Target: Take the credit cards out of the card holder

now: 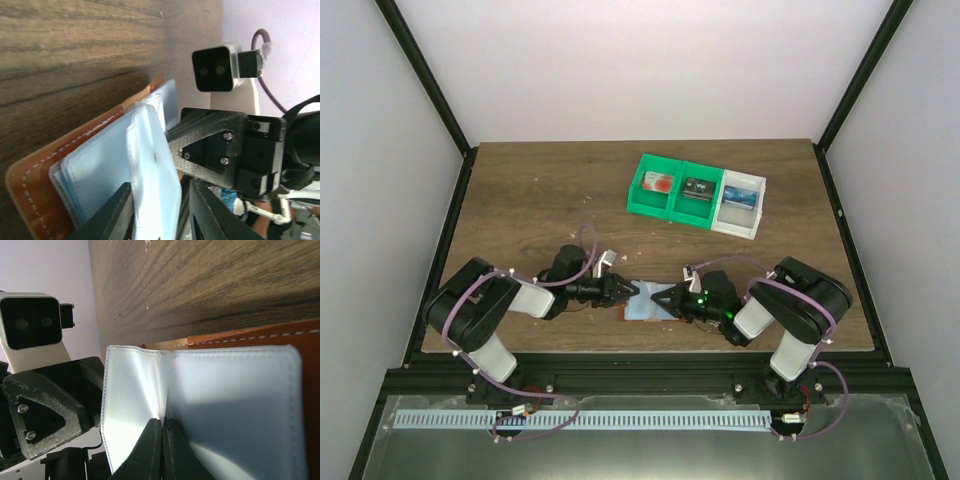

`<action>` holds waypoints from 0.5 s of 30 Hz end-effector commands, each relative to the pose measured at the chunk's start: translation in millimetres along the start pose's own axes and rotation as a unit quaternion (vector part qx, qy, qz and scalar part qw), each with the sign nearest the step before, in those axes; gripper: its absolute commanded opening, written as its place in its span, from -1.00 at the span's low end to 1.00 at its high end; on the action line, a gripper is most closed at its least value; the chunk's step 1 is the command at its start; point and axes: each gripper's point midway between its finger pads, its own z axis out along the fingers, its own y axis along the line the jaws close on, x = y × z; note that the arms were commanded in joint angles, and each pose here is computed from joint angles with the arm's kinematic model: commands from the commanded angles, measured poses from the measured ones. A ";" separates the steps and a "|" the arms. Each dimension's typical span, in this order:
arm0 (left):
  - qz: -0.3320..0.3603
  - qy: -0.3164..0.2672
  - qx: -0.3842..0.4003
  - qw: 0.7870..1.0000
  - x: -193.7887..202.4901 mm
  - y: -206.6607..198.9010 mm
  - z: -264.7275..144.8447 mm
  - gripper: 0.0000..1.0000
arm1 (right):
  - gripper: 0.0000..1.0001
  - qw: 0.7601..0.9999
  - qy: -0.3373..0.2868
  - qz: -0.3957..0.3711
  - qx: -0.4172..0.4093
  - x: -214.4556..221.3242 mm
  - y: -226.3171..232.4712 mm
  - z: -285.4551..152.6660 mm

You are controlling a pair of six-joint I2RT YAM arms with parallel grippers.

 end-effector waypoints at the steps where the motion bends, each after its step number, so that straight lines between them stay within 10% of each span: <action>1: -0.003 0.011 0.043 0.999 5.0 -17.7 0.5 -0.40 | -0.99 1.000 -0.004 -0.014 -0.024 -6.1 12.5 3.6; 15: 0.000 0.031 0.068 0.997 10.2 -39.5 13.1 -0.73 | -0.69 1.000 0.010 -0.006 -0.029 -2.2 9.5 7.7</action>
